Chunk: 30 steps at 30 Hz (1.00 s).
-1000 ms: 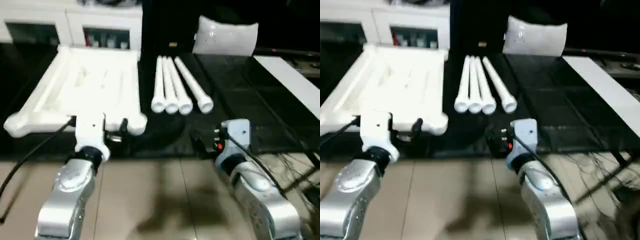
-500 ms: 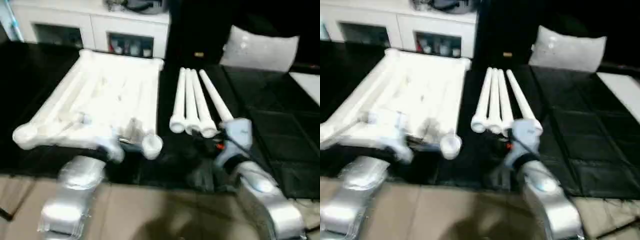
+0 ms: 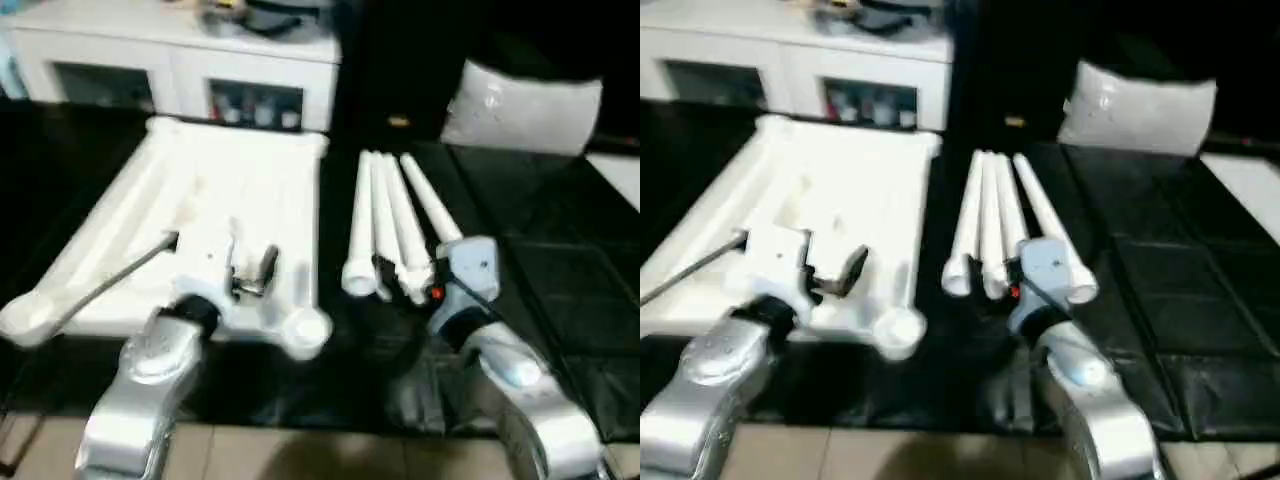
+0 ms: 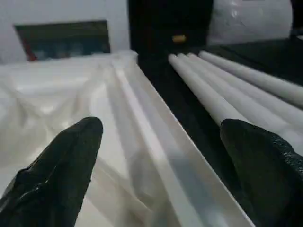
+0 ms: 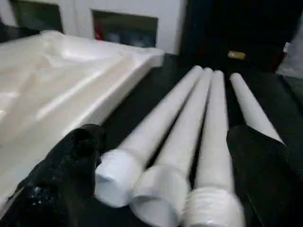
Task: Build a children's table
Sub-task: Move to table, then move table base
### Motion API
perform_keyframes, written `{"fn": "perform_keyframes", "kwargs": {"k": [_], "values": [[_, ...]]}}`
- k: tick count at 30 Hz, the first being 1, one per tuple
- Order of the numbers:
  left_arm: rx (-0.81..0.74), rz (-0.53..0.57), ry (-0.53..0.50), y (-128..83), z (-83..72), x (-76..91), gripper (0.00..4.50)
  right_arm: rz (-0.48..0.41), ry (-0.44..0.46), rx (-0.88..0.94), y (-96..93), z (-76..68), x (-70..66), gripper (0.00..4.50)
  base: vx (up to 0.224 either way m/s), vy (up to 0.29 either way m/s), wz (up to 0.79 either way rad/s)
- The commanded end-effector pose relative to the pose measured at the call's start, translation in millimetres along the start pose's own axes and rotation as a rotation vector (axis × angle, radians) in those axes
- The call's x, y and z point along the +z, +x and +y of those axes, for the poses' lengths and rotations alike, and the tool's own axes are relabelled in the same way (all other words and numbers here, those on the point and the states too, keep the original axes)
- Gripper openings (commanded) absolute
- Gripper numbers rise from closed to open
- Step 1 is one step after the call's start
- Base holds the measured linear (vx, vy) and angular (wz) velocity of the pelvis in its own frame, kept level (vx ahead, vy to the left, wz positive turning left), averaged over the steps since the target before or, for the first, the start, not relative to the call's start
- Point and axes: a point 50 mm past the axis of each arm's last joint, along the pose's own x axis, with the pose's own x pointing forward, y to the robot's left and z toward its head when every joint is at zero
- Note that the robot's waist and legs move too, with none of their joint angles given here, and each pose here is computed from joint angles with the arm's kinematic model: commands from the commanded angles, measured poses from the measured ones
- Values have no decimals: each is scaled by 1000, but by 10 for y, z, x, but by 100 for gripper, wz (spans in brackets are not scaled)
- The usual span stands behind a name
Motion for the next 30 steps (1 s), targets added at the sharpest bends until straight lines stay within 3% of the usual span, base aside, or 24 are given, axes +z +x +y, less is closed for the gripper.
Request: {"fn": "perform_keyframes", "kwargs": {"k": [1, 7, 12, 17, 19, 22, 30], "values": [[16, 1, 18, -11, 81, 9, 446, -36, -19, 21, 18, 50, 61, 450, 113, -13, -6], [-93, 12, 4, -16, 33, 11, 446, -32, -56, 36, 24, 15, 85, 450, 139, 36, 4], [-433, 107, 92, -129, 19, -40, 446, 8, -128, 274, -23, 48, 109, 450, 0, 0, 0], [-582, 150, 171, -180, 57, -52, 446, 46, -183, 396, -80, 54, 79, 450, -25, -20, -1], [-706, 168, 242, -189, 110, -38, 430, 84, -213, 488, -118, 42, 60, 450, -82, -18, 4], [-821, 212, 248, -194, 179, -38, 409, 128, -257, 574, -149, 43, 28, 450, -19, -4, 1], [-970, 396, 362, -216, 353, -168, 347, 174, -299, 677, -215, 98, -27, 450, 0, 0, 0]]}}
